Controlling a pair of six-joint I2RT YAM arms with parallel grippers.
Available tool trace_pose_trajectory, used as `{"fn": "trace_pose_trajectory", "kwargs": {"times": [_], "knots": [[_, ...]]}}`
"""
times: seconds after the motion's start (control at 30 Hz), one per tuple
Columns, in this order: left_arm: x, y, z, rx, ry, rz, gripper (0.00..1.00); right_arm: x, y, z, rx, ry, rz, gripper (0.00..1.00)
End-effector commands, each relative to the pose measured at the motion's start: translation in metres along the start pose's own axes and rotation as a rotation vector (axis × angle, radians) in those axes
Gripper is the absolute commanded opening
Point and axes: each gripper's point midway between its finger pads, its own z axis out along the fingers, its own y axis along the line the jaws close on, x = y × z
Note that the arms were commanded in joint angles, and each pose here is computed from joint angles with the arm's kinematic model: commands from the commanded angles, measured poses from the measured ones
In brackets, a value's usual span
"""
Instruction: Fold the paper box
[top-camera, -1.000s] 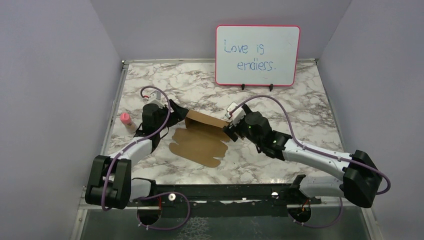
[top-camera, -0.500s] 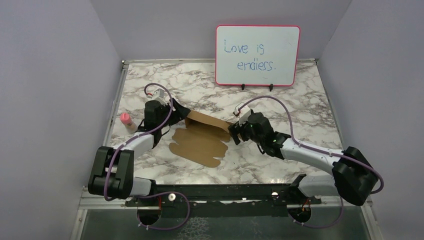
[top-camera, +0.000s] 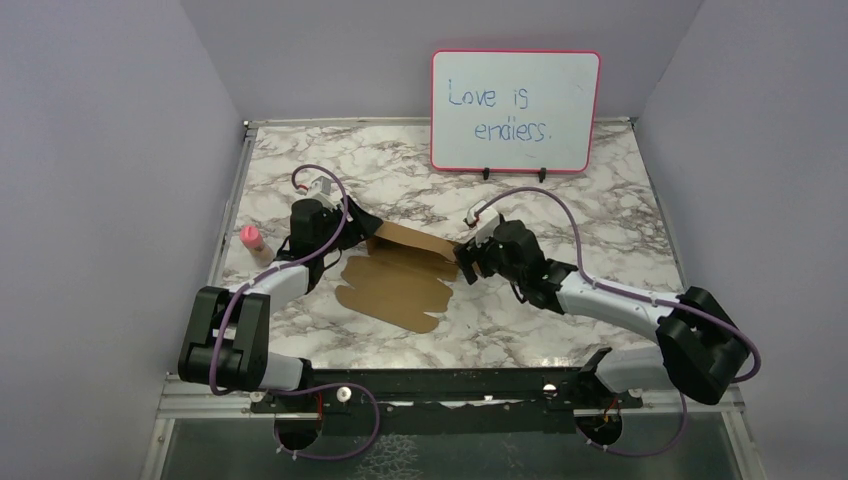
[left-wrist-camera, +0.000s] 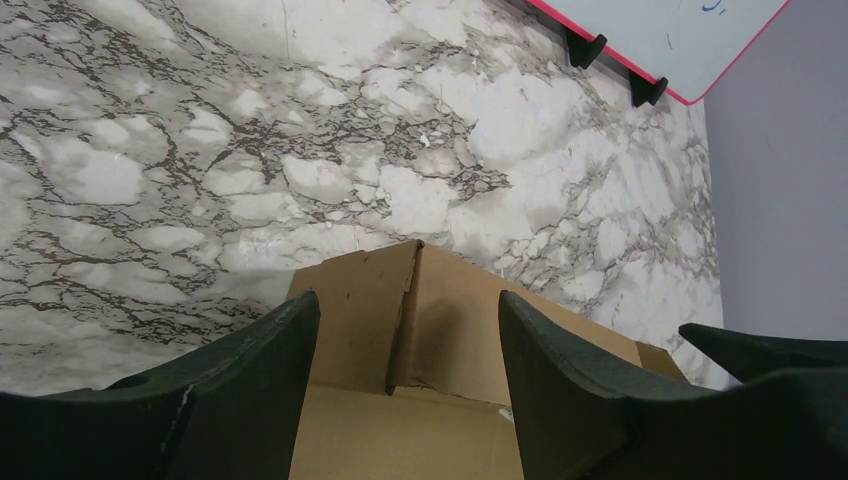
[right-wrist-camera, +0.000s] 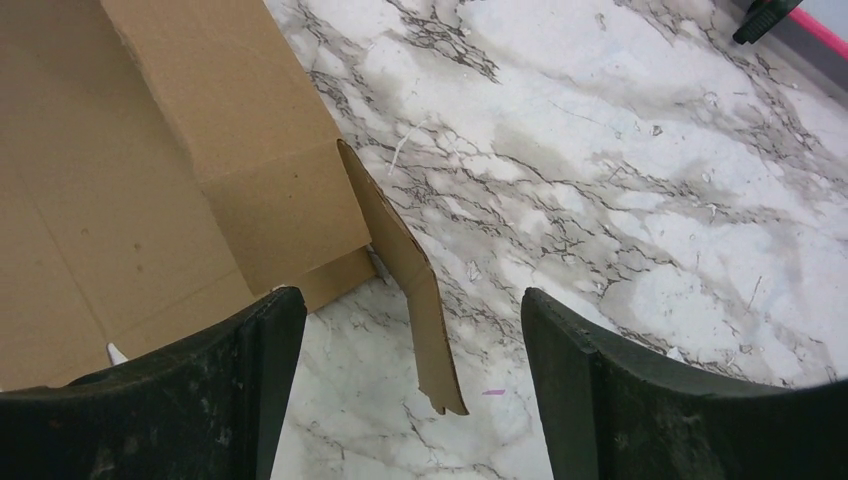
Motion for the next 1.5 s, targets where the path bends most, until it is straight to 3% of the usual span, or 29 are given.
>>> {"fn": "trace_pose_trajectory", "kwargs": {"times": [0.0, 0.23, 0.7, 1.03, 1.47], "knots": [[-0.012, -0.010, 0.004, 0.041, -0.017, 0.024, 0.67, -0.018, 0.005, -0.016, -0.044, -0.053, 0.028, 0.83], [-0.011, -0.011, 0.007, 0.047, -0.009, 0.024, 0.64, -0.036, -0.019, -0.017, 0.085, -0.105, 0.028, 0.82], [-0.003, -0.013, 0.003, 0.068, 0.012, 0.005, 0.55, -0.044, 0.004, 0.035, -0.012, -0.126, 0.018, 0.80], [0.013, -0.018, -0.009, 0.099, 0.029, -0.039, 0.53, -0.060, 0.006, 0.063, -0.020, -0.179, -0.059, 0.80], [0.025, -0.011, -0.032, 0.073, -0.016, -0.060, 0.53, -0.061, -0.006, 0.062, 0.004, -0.209, -0.147, 0.85]]}}
